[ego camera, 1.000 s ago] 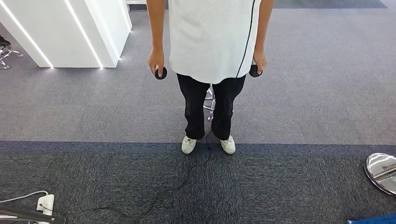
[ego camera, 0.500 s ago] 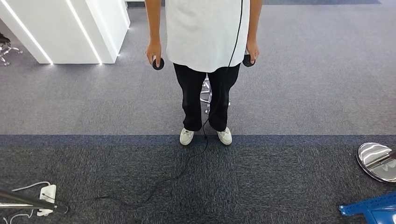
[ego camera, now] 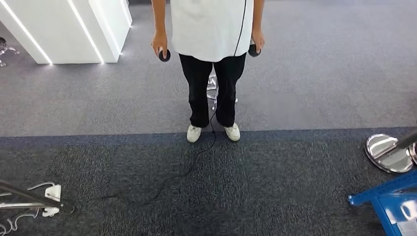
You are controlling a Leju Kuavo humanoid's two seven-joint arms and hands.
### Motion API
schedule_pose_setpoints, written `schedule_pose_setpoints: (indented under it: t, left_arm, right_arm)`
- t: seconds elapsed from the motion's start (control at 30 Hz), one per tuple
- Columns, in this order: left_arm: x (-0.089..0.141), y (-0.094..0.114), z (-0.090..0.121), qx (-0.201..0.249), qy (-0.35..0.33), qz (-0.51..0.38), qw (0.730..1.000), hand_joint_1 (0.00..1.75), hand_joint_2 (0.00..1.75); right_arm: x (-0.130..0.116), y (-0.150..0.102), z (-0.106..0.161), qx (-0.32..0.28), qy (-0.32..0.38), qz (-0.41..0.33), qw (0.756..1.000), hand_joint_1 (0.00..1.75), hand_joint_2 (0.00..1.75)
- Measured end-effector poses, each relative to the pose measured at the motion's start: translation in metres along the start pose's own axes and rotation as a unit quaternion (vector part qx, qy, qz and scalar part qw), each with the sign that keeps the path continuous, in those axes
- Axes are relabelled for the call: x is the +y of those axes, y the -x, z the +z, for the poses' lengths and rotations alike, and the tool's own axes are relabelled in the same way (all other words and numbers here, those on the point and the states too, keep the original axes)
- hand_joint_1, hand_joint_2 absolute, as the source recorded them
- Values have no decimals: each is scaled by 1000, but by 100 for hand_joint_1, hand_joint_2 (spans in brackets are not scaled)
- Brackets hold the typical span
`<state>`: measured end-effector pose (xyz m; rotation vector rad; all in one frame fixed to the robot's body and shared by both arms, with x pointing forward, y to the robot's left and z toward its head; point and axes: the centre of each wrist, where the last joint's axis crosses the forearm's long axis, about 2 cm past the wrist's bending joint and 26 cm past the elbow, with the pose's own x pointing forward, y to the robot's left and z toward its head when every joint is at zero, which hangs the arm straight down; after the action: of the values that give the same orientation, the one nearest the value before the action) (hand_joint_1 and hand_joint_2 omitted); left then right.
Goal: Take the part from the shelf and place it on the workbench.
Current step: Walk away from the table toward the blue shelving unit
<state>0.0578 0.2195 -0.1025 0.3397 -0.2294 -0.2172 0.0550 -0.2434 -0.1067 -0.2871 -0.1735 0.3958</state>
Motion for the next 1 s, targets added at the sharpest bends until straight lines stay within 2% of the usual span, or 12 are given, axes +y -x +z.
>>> schedule_pose_setpoints:
  t: [0.1,0.2,0.33,1.0]
  left_arm:
    - [0,0,0,0,0,-1,1000,0,0]
    - [0,1,0,1,0,-2,1000,0,0]
    - [0,1,0,1,1,-1,1000,0,0]
    - [0,2,0,3,3,2,1000,0,0]
  right_arm:
    - [0,-1,0,-1,0,0,1000,0,175]
    - [-1,-2,0,-2,0,1,1000,0,175]
    - [0,-1,0,-4,-5,-3,1000,0,0]
    - [2,1,0,-2,-13,-18,1000,0,0]
